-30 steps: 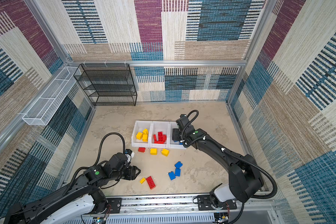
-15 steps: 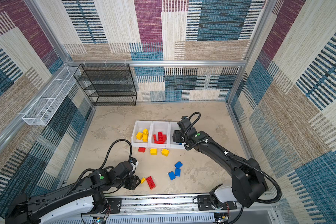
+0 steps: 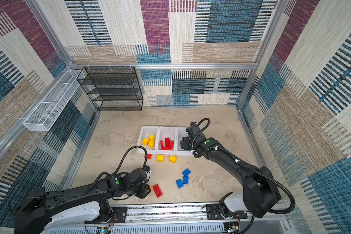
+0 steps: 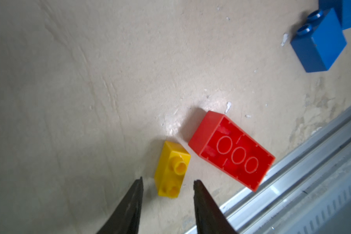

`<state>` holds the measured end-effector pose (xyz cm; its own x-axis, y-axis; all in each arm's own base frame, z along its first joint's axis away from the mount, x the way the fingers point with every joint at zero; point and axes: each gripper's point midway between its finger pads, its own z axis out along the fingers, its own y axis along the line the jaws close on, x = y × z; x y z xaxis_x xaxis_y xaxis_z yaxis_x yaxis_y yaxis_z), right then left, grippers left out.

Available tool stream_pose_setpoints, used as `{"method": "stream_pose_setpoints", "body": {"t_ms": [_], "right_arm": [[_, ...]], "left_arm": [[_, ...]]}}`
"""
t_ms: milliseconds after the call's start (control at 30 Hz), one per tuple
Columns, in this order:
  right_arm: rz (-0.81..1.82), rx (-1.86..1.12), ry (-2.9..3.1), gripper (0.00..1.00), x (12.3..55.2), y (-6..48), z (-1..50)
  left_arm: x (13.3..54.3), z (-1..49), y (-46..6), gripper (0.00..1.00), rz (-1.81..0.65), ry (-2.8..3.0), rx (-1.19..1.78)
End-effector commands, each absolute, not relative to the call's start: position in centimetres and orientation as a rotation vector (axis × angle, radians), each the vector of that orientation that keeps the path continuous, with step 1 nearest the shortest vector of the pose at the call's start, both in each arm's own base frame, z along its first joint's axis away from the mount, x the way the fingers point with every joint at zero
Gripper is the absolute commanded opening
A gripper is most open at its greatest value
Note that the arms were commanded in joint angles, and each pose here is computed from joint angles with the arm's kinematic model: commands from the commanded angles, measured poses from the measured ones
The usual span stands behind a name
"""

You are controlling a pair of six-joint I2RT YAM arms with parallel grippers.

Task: Sort the legos into containers by color
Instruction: Pick up the lego from the middle-left of the table, then place the lego in the container.

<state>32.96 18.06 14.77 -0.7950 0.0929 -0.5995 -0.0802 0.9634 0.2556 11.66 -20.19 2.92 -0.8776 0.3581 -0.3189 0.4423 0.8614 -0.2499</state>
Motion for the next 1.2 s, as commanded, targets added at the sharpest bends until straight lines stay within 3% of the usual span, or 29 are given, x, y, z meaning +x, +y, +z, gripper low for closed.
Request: {"method": "stream_pose_setpoints", "body": {"t_ms": [0,300,600,900,1167], "right_arm": [[0.359,0.029,2.459,0.72,32.9,17.9,14.8],[0.360,0.032,2.465,0.70,32.8,17.9,14.6],[0.365,0.040,2.459,0.68,32.7,17.8,14.9],[0.374,0.044,2.443,0.67,32.3,17.6,15.6],[0.386,0.060,2.449,0.65,31.1,17.0,15.4]], "left_arm": [[12.4,3.0,-21.4,0.39,-0.474,2.732,0.657],[12.8,2.4,-21.4,0.14,-0.435,2.732,0.655],[14.8,5.3,-21.2,0.11,-0.403,2.656,0.564],[25.1,12.0,-19.7,0.12,-0.430,2.529,0.351],[33.0,11.4,-18.7,0.13,-0.422,2.600,0.263]]}}
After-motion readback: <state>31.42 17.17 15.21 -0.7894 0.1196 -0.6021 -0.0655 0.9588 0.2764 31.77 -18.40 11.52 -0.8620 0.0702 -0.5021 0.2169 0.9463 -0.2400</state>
